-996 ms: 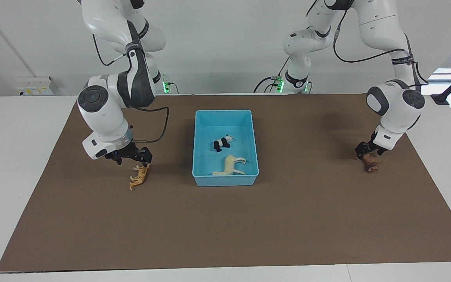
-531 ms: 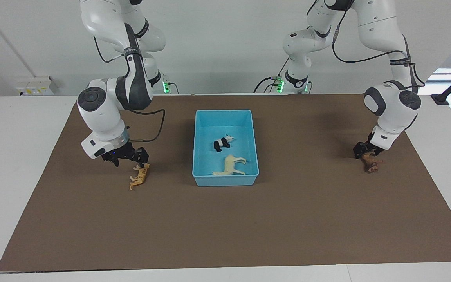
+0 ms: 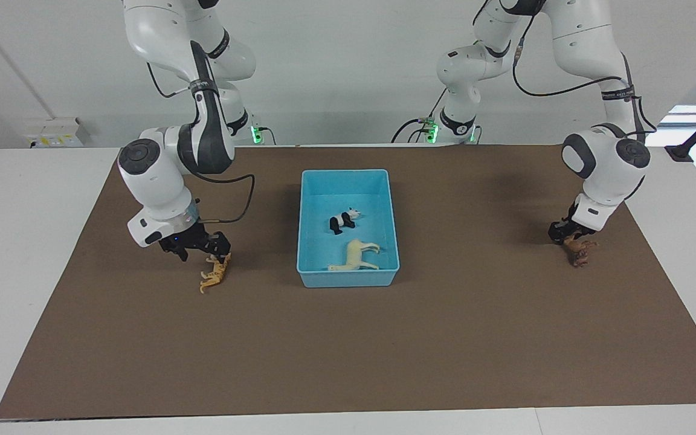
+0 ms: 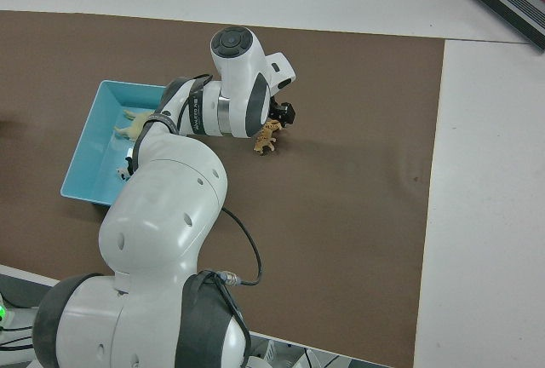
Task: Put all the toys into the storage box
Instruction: 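Lift the brown horse with the left gripper and carry it over the box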
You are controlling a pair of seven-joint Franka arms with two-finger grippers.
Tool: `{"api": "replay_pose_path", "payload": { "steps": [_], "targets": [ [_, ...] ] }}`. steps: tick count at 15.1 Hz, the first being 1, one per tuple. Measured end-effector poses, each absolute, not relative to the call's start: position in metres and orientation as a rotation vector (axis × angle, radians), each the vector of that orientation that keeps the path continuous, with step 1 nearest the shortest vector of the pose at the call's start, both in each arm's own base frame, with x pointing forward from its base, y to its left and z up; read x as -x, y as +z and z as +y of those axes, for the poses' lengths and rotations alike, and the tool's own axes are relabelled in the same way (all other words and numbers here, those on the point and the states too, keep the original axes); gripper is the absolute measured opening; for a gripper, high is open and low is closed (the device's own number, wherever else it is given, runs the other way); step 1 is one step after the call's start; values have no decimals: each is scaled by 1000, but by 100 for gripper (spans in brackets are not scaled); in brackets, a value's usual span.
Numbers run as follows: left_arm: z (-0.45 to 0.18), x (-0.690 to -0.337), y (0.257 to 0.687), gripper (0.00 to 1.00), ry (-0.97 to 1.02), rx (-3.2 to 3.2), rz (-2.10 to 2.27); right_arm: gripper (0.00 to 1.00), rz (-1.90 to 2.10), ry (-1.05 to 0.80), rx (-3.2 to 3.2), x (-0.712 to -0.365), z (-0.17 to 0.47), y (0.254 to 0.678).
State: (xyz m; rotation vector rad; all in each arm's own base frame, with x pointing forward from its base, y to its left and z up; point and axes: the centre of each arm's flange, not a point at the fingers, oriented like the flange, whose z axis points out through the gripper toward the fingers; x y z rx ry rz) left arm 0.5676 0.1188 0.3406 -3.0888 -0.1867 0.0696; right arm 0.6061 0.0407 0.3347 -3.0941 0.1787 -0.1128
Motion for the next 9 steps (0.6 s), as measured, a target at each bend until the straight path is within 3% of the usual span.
{"api": "replay_pose_path", "payload": {
  "steps": [5,9],
  "targets": [
    [-3,-610,451,34,86,3152,-536,100,166,-115,3091,-607,48,301],
    [-188,-590,481,34,61,3130,-794,98,166,-116,3090,-597,49,277]
  ]
}}
